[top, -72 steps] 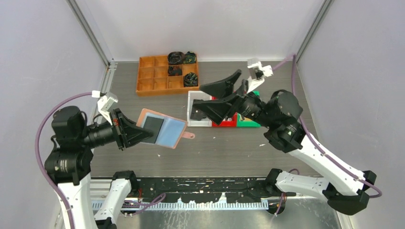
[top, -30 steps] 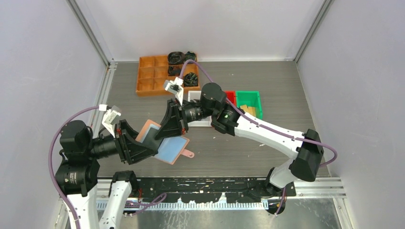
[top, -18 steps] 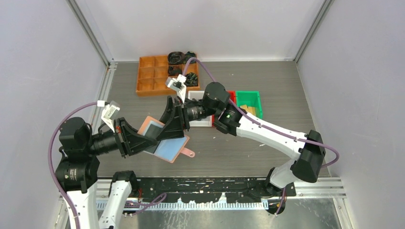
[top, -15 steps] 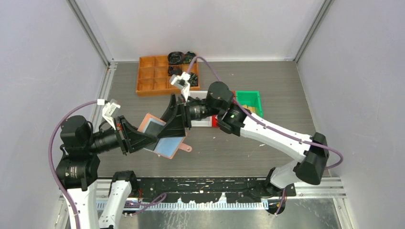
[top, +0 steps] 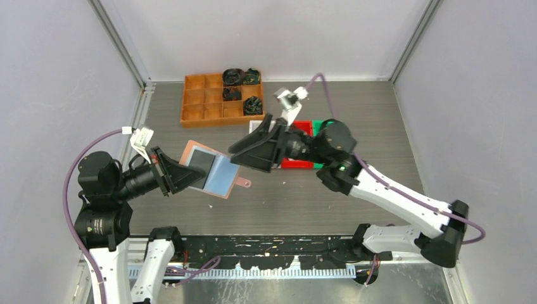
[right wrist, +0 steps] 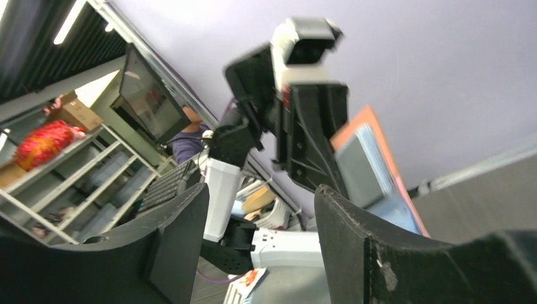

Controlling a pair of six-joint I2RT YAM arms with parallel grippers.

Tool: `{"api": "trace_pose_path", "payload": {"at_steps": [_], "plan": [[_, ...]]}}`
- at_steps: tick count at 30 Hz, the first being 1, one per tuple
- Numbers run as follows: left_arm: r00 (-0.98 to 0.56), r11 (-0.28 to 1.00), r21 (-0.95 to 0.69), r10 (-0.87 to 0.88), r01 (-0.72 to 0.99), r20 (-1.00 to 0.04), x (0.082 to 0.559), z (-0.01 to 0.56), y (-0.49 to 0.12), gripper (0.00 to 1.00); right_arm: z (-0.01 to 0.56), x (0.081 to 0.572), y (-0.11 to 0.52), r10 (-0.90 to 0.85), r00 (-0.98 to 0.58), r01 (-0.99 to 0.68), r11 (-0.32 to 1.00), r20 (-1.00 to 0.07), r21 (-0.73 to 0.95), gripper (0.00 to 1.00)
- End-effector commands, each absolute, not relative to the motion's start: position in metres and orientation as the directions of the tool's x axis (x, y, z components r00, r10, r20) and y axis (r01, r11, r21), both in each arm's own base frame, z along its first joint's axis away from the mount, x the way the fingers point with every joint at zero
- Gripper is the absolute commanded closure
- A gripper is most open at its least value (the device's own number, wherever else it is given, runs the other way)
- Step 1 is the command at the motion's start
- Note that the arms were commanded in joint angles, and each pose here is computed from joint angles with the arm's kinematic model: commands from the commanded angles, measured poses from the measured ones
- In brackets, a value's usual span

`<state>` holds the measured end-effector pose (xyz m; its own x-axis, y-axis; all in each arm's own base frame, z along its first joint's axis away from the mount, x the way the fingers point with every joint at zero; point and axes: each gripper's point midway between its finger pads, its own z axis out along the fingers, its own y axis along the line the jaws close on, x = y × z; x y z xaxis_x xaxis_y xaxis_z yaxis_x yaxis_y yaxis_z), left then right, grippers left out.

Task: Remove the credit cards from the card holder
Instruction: Remove the credit card from the card holder.

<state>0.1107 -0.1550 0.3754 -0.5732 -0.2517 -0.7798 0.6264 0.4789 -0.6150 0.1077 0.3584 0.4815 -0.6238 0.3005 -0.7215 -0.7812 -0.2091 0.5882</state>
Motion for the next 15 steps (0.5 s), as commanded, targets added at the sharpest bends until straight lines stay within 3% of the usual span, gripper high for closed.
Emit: {"api": "trace_pose_path", "payload": {"at_steps": [1, 7, 15], "plan": [[-0.508, 0.473, -0.581, -0.287, 0.662, -0.812, 0.118, 0.401, -0.155, 1.00, 0.451, 0.105, 0.389, 0.239, -0.728, -0.685, -0.241, -0.642, 0.687, 0.34], [-0.510, 0.471, -0.587, -0.295, 0.658, -0.808, 0.116, 0.404, -0.155, 1.00, 0.436, 0.087, 0.414, 0.153, -0.748, -0.660, -0.278, -0.646, 0.698, 0.35], [-0.499, 0.442, -0.580, -0.295, 0.685, -0.815, 0.106, 0.411, -0.158, 1.00, 0.419, 0.096, 0.420, 0.158, -0.755, -0.654, -0.232, -0.636, 0.720, 0.37]]}}
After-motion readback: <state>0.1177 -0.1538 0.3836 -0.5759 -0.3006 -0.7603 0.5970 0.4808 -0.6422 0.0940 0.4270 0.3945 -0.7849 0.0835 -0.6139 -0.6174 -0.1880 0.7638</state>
